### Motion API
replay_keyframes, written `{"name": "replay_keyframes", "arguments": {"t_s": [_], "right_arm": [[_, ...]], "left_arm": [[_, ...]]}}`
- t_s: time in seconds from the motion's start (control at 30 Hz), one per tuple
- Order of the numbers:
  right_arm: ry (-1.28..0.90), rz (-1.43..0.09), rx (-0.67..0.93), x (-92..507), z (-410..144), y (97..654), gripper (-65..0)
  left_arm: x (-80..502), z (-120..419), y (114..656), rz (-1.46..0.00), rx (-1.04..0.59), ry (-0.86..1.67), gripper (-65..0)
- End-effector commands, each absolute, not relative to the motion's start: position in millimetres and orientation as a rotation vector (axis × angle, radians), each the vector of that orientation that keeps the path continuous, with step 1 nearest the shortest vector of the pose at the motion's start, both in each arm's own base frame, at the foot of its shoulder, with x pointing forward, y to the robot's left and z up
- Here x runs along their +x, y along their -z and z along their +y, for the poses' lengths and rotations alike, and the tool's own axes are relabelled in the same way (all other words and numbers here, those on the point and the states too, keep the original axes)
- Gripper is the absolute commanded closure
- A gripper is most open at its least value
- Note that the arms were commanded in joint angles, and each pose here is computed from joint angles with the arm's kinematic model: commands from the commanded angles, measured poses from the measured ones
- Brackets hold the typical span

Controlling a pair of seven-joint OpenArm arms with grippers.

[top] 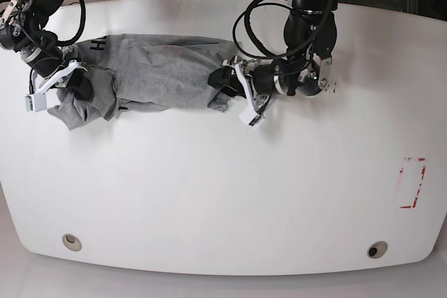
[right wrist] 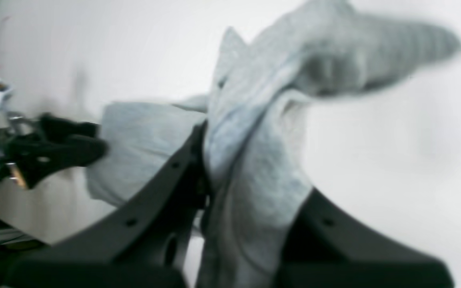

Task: Fold the T-shirt properly
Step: 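Fold the grey shirt in half with both grippers, bringing ends together, then release the folded shirt and move both grippers apart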

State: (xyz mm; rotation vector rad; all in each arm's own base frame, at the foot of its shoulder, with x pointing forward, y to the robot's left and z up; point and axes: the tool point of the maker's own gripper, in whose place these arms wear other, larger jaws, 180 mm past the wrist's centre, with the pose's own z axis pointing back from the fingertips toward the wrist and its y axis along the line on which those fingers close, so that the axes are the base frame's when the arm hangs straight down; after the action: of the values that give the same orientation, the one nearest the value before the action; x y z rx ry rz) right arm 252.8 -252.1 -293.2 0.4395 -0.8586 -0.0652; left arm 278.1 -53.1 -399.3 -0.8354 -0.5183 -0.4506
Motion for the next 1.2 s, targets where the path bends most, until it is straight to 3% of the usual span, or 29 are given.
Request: {"name": "replay_keyframes", "arguments": {"t_s": [0.0, 0.17, 0.63, 0.97, 1.07, 1.17], "right_arm": [[-0.005, -0.898, 0.477, 261.4, -235.2, 278.9, 0.0], [-0.046, -0.871, 0.600, 263.4, -189.2, 287.2, 0.0], [-0.131, -0.787, 0.650, 270.3, -117.9, 315.5, 0.0], [-0.162, -0.767, 0.686, 278.2, -91.3, 323.0, -14.1], [-0.161, -0.769, 0.685, 279.7, -91.6, 322.1, -22.8], [-0.172, -0.783, 0.683, 283.2, -91.0, 317.4, -36.9]], "left_arm": [[285.3, -58.4, 389.0, -0.549, -0.844, 0.472, -26.1], [284.2, -64.1, 399.0, -0.503, -0.860, 0.472, -26.1], [296.3, -65.8, 398.2, -0.509, -0.867, 0.464, -26.1], [298.1, -65.5, 397.2, -0.513, -0.866, 0.464, -26.1], [298.1, -65.4, 397.2, -0.513, -0.869, 0.461, -26.1], [299.4, -65.3, 395.6, -0.518, -0.868, 0.463, -26.1]]}}
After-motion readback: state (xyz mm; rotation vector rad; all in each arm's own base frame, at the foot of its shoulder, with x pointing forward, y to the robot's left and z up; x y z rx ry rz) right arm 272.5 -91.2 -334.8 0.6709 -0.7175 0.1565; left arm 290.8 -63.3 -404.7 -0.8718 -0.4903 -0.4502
